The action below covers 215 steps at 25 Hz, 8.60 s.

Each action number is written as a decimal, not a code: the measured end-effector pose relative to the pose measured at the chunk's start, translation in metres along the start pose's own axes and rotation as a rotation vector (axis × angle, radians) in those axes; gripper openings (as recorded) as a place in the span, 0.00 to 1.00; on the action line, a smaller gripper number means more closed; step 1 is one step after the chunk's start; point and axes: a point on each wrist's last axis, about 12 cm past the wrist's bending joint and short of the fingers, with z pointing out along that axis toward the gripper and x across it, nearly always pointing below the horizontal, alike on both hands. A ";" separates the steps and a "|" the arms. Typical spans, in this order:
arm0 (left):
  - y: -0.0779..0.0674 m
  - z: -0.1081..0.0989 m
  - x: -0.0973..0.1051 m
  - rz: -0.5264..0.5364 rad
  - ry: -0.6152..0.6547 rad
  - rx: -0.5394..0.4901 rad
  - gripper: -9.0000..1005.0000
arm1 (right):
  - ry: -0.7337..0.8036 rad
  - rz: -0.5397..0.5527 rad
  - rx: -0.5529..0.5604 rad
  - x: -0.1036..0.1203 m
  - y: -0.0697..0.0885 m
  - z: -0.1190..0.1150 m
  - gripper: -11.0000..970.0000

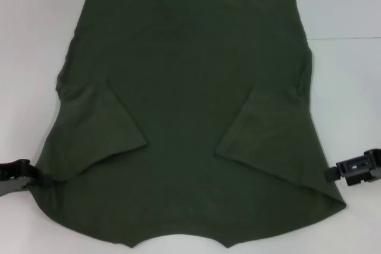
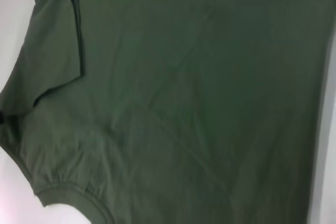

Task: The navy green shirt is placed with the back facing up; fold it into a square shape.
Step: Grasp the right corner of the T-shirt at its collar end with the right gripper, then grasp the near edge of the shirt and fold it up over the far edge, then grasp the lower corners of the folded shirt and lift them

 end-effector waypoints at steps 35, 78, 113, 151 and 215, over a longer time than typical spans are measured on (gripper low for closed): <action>-0.002 0.002 -0.001 -0.005 -0.009 0.017 0.02 | 0.011 0.057 -0.005 0.022 -0.009 0.027 0.91; -0.006 0.001 -0.007 0.013 -0.024 0.023 0.02 | -0.001 0.014 -0.033 0.008 0.009 0.047 0.67; -0.008 -0.002 -0.009 0.027 -0.016 0.033 0.02 | 0.005 -0.083 0.008 0.000 0.011 0.045 0.10; -0.055 -0.027 -0.043 0.099 -0.135 0.333 0.04 | -0.353 -0.221 0.014 -0.029 0.000 -0.046 0.10; -0.057 0.050 -0.070 0.301 -0.729 0.137 0.79 | -0.942 -0.276 0.333 -0.102 0.008 0.026 0.92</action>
